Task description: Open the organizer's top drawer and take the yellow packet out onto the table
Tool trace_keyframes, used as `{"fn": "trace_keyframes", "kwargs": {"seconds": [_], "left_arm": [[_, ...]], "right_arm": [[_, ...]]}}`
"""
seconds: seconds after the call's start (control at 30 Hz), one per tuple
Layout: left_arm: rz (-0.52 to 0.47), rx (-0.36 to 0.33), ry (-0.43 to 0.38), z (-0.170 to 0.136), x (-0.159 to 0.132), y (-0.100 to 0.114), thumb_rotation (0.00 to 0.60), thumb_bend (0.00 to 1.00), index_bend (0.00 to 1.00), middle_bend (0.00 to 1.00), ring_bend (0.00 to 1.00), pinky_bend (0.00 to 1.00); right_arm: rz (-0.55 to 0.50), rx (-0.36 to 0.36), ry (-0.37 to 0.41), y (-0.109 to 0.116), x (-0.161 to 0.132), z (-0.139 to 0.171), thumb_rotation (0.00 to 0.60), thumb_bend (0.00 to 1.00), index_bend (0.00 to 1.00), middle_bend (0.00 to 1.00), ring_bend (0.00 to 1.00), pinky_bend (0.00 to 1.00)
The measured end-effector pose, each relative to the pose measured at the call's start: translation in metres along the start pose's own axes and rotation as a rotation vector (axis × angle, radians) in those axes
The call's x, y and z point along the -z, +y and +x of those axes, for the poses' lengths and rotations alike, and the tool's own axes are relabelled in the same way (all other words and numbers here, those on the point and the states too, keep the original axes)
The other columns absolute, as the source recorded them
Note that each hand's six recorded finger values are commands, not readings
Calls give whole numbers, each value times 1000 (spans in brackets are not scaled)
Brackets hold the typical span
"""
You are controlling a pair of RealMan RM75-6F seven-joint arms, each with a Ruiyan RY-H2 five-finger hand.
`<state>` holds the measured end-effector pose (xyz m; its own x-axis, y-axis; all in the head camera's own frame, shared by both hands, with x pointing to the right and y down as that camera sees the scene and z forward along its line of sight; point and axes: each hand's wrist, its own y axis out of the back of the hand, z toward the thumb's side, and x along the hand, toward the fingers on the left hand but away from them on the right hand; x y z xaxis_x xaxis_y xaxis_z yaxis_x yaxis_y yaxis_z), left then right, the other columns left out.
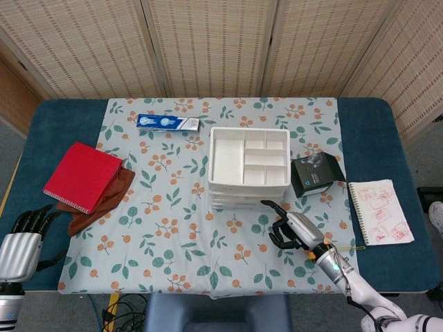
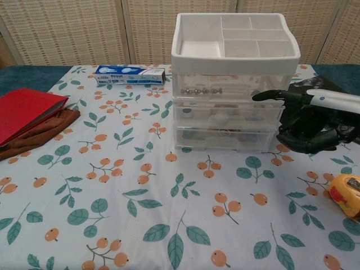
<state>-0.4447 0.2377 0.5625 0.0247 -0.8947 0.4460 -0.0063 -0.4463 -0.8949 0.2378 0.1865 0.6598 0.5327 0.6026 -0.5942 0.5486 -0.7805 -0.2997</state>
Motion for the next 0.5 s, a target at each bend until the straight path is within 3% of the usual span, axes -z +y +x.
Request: {"fn": "trace_keyframes", "kwargs": {"seconds": [0.3, 0.5], "left_arm": [[-5, 4, -3, 2, 1, 0, 600, 175, 198, 133, 149, 126], [-8, 4, -1, 2, 3, 2, 600, 175, 198, 133, 149, 126]], "right_arm": [[-184, -25, 45, -18, -10, -35, 600, 513, 42, 790, 889, 898], [-220, -25, 52, -22, -12, -51, 600, 515, 42, 790, 889, 898]]}}
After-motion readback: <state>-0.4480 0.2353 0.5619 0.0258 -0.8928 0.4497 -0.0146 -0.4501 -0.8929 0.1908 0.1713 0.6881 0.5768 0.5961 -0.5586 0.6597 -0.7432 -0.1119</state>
